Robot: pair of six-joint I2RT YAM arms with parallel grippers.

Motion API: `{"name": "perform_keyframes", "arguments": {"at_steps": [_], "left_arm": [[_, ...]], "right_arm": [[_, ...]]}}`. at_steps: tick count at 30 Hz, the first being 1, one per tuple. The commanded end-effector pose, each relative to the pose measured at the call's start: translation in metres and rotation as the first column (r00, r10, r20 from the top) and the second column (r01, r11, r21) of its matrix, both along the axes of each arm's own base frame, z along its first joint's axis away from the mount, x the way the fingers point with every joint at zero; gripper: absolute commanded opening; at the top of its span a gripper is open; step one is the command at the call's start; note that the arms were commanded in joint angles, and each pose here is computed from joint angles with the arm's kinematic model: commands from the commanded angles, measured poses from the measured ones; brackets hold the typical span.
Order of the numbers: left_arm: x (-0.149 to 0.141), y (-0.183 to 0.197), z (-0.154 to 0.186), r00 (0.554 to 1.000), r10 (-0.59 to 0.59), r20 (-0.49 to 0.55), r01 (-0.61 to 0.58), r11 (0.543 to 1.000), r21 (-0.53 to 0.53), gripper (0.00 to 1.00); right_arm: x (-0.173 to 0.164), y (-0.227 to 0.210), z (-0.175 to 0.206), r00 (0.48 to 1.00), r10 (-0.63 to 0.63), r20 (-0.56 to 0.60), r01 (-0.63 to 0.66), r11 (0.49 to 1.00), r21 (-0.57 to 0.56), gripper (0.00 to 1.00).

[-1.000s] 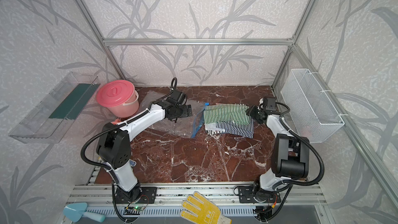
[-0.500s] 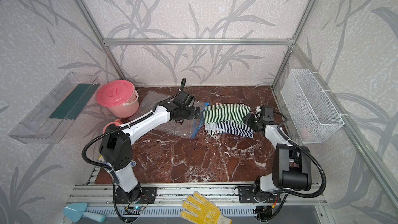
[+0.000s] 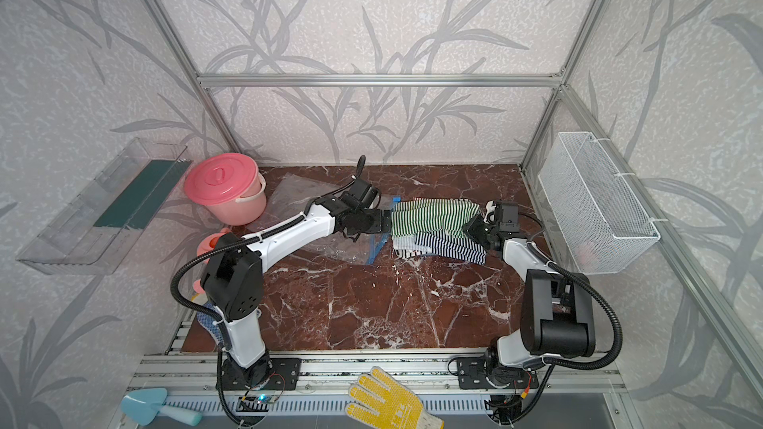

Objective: Take the tank top out of the vacuum bag
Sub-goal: Adjust the tank top.

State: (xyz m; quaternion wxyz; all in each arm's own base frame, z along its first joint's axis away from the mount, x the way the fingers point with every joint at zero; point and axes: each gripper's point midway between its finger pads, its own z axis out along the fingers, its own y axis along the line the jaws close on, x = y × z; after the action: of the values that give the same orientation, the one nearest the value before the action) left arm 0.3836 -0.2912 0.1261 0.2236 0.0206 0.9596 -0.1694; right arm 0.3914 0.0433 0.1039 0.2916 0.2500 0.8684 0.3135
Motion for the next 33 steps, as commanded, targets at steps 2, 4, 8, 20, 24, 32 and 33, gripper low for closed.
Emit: {"name": "perform_keyframes", "arguments": {"at_steps": [2, 4, 8, 20, 24, 32, 33], "left_arm": [[0.003, -0.013, 0.002, 1.0, -0.02, -0.002, 0.02, 0.999, -0.042, 0.92], [0.003, -0.015, -0.001, 1.0, -0.026, -0.009, 0.025, 0.999, -0.048, 0.91], [0.005, -0.02, -0.008, 1.0, -0.025, -0.019, 0.024, 0.998, -0.058, 0.9], [0.013, -0.039, -0.019, 0.998, -0.051, -0.036, 0.047, 0.994, -0.101, 0.76], [0.014, -0.044, -0.032, 0.997, -0.059, -0.059, 0.053, 0.994, -0.095, 0.7], [0.018, -0.049, -0.05, 0.995, -0.057, -0.084, 0.05, 0.995, -0.083, 0.69], [0.019, -0.05, -0.051, 0.995, -0.058, -0.085, 0.051, 0.995, -0.084, 0.68]], "right_arm": [[-0.002, 0.011, 0.027, 0.999, 0.016, 0.042, -0.019, 0.997, 0.068, 0.0], [-0.004, 0.011, 0.034, 0.999, 0.009, 0.047, -0.013, 0.996, 0.092, 0.0], [-0.004, 0.016, 0.046, 0.998, 0.01, 0.064, -0.021, 0.986, 0.163, 0.0], [-0.007, 0.023, 0.071, 0.994, 0.021, 0.104, -0.044, 0.973, 0.224, 0.0], [-0.008, 0.023, 0.078, 0.993, 0.021, 0.117, -0.047, 0.973, 0.227, 0.0], [-0.004, 0.023, 0.084, 0.992, 0.023, 0.126, -0.053, 0.969, 0.24, 0.0], [-0.004, 0.023, 0.086, 0.991, 0.023, 0.129, -0.054, 0.969, 0.241, 0.0]]}}
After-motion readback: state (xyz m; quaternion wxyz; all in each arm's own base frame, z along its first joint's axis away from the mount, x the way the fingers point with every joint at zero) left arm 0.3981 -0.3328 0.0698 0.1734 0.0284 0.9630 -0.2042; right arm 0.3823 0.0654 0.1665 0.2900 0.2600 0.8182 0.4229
